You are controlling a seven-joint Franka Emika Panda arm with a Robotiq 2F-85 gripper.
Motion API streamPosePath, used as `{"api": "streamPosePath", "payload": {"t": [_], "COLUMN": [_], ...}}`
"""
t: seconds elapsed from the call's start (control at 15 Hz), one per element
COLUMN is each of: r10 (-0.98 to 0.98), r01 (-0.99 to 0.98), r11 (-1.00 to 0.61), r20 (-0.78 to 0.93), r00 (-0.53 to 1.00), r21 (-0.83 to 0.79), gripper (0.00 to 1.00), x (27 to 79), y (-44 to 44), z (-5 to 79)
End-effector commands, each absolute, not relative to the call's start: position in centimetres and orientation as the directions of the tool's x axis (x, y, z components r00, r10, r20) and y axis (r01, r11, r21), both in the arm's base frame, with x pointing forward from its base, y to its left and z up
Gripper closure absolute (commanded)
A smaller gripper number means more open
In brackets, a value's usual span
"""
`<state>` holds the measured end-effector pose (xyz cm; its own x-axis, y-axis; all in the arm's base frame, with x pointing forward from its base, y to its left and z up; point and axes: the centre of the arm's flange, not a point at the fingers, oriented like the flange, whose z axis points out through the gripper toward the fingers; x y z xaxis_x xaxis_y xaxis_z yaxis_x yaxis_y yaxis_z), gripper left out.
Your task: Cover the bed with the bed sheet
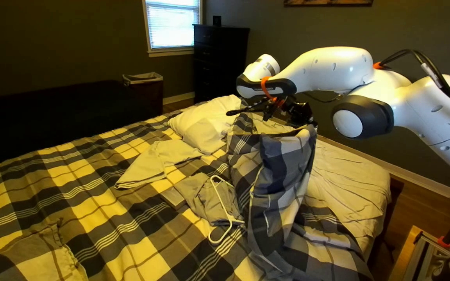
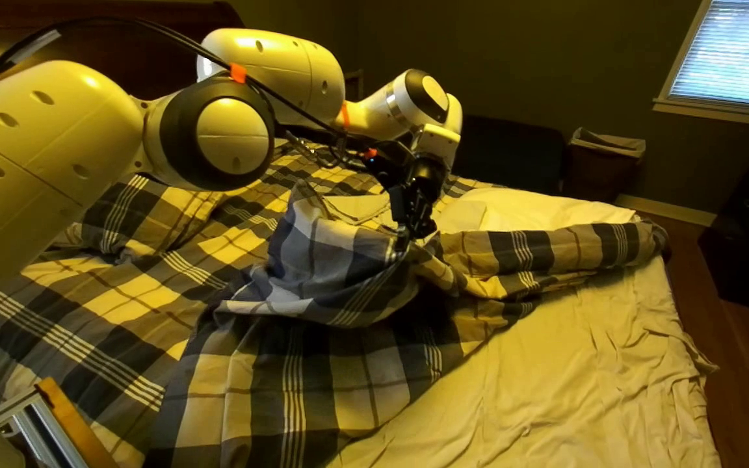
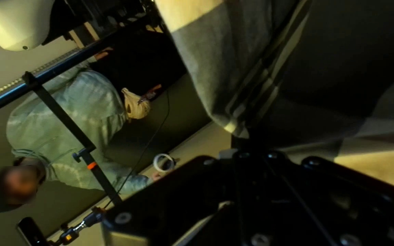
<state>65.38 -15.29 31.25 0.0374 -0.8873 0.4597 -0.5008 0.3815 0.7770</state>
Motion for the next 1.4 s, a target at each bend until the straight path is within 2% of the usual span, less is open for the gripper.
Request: {"api": "streamPosePath", "payload": {"t": [0.0, 0.33, 0.67, 0.73, 0.93, 1.33], "r10": [-0.821, -0.677, -0.473, -0.555, -0.506, -0.498], "r01": [-0.385, -0.213, -0.083, -0.135, -0.105, -0.118], "r11": [0.541, 0.735, 0.880, 0.832, 0.861, 0.866], "r20": [0.570, 0.714, 0.840, 0.793, 0.814, 0.822], "r00": [-0.046, -0.176, -0.267, -0.254, -0.284, -0.276], "r21": [0.748, 0.644, 0.469, 0.539, 0.498, 0.486], "gripper": [1.00, 1.00, 1.00, 0.99, 0.99, 0.99], "x": [60.0, 53.0, 44.4, 48.3, 45.4, 46.3], "y": [-23.7, -35.8, -47.5, -45.0, -48.4, -47.5], "z": [29.9, 27.4, 26.7, 26.6, 26.4, 26.4]}}
